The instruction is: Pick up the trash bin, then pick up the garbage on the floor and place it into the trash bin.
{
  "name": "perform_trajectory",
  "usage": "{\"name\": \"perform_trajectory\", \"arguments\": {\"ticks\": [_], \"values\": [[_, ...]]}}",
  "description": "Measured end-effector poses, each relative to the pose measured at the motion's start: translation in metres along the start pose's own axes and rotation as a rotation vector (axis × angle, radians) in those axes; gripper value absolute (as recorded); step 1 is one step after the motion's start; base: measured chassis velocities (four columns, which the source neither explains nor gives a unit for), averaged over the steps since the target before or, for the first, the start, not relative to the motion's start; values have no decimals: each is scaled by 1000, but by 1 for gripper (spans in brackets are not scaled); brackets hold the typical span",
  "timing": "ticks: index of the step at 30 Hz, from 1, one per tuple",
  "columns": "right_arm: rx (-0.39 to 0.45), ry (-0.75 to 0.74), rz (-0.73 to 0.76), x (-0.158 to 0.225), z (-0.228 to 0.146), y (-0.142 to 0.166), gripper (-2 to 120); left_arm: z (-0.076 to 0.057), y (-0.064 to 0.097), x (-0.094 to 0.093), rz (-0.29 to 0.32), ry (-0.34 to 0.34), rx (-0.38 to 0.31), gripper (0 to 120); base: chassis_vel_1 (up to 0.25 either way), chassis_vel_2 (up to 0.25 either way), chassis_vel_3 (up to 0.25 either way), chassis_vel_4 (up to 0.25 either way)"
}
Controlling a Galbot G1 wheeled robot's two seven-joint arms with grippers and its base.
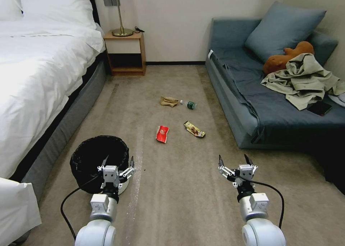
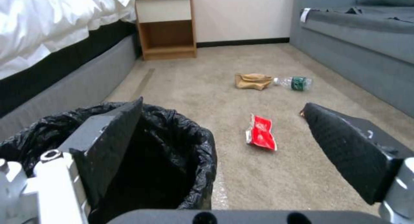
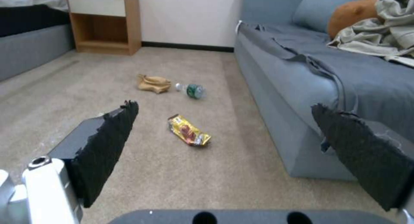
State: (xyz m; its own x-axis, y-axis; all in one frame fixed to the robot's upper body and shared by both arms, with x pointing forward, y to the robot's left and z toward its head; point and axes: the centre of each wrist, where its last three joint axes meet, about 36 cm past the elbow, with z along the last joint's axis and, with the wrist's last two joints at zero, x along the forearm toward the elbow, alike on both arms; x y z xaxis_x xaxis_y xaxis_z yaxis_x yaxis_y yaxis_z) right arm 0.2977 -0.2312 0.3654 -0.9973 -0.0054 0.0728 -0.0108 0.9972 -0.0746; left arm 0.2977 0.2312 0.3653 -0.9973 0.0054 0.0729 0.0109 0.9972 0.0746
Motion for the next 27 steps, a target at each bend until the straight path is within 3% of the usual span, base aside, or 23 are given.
{"name": "perform_trajectory", "arguments": {"ticks": [27], "values": [[0,-1,0,0,0,0,100,0,0,0,0,-1,0,100,0,0,0,0]]}}
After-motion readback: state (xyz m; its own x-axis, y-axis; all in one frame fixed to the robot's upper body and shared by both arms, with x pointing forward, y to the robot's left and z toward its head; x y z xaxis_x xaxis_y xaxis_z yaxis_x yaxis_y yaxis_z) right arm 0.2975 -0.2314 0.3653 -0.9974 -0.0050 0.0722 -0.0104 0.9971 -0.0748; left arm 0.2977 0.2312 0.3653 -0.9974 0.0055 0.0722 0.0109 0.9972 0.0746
